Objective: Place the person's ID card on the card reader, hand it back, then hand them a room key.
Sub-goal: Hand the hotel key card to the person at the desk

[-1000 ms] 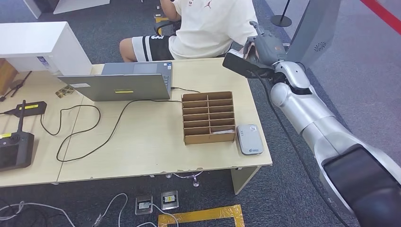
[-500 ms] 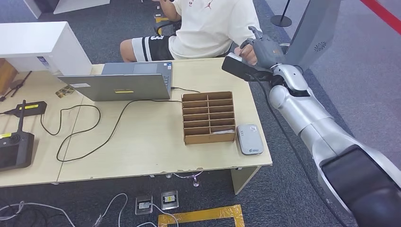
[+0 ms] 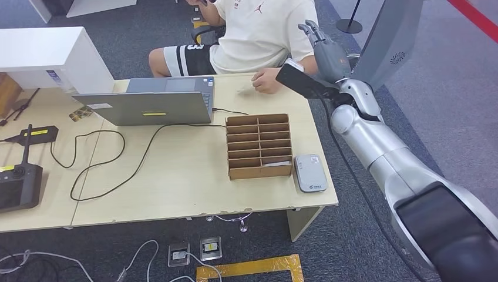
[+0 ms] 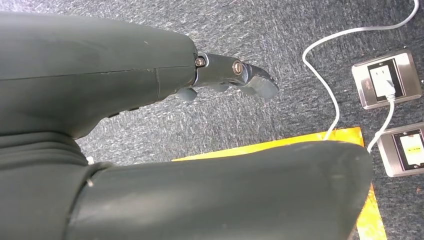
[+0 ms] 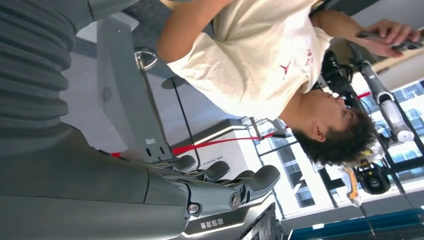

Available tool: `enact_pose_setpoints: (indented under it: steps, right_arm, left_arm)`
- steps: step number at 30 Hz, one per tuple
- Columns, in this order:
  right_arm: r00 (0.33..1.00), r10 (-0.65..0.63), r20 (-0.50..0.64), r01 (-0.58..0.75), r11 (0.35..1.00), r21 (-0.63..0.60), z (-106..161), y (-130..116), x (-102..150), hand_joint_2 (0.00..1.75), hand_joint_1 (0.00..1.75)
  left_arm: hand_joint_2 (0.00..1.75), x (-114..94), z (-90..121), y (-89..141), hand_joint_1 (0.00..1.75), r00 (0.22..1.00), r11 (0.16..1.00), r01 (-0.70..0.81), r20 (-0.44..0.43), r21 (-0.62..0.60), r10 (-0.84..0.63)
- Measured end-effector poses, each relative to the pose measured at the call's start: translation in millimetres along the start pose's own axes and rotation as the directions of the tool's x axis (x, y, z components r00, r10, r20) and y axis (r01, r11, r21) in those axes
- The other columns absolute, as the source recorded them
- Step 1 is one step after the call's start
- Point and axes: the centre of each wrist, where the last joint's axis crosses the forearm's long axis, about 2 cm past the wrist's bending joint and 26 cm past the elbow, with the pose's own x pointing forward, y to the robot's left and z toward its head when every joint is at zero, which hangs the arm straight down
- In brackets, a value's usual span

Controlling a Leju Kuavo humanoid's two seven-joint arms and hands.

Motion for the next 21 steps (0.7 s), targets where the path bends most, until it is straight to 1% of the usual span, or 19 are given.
enact_pose_setpoints:
  steps: [7, 11, 15, 18, 21]
  right_arm:
    - [0.993, -0.115, -0.007, 0.115, 0.993, -0.018, 4, 3, 8, 1.75, 0.00]
    - [0.983, -0.180, -0.036, 0.181, 0.983, 0.015, 14, 8, 11, 1.75, 0.00]
    - [0.967, -0.246, -0.062, 0.252, 0.961, 0.116, 38, 18, 22, 1.75, 0.00]
    - [0.972, -0.231, -0.041, 0.235, 0.958, 0.161, 62, 26, 30, 1.75, 0.00]
    - [0.976, -0.216, -0.009, 0.214, 0.960, 0.180, 89, 36, 38, 1.75, 0.00]
  left_arm:
    - [0.00, -2, 1, 0, 0.00, 1.000, 1.000, 0.002, -0.005, -0.001, -0.002]
    - [0.00, -3, 1, 0, 0.00, 1.000, 1.000, 0.012, -0.011, -0.005, -0.012]
    - [0.00, -4, 2, 2, 0.00, 1.000, 1.000, 0.016, -0.016, -0.002, -0.016]
    - [0.00, -5, 4, 4, 0.00, 1.000, 1.000, 0.014, -0.017, 0.003, -0.014]
    - [0.00, -6, 4, 5, 0.00, 1.000, 1.000, 0.011, -0.017, 0.005, -0.011]
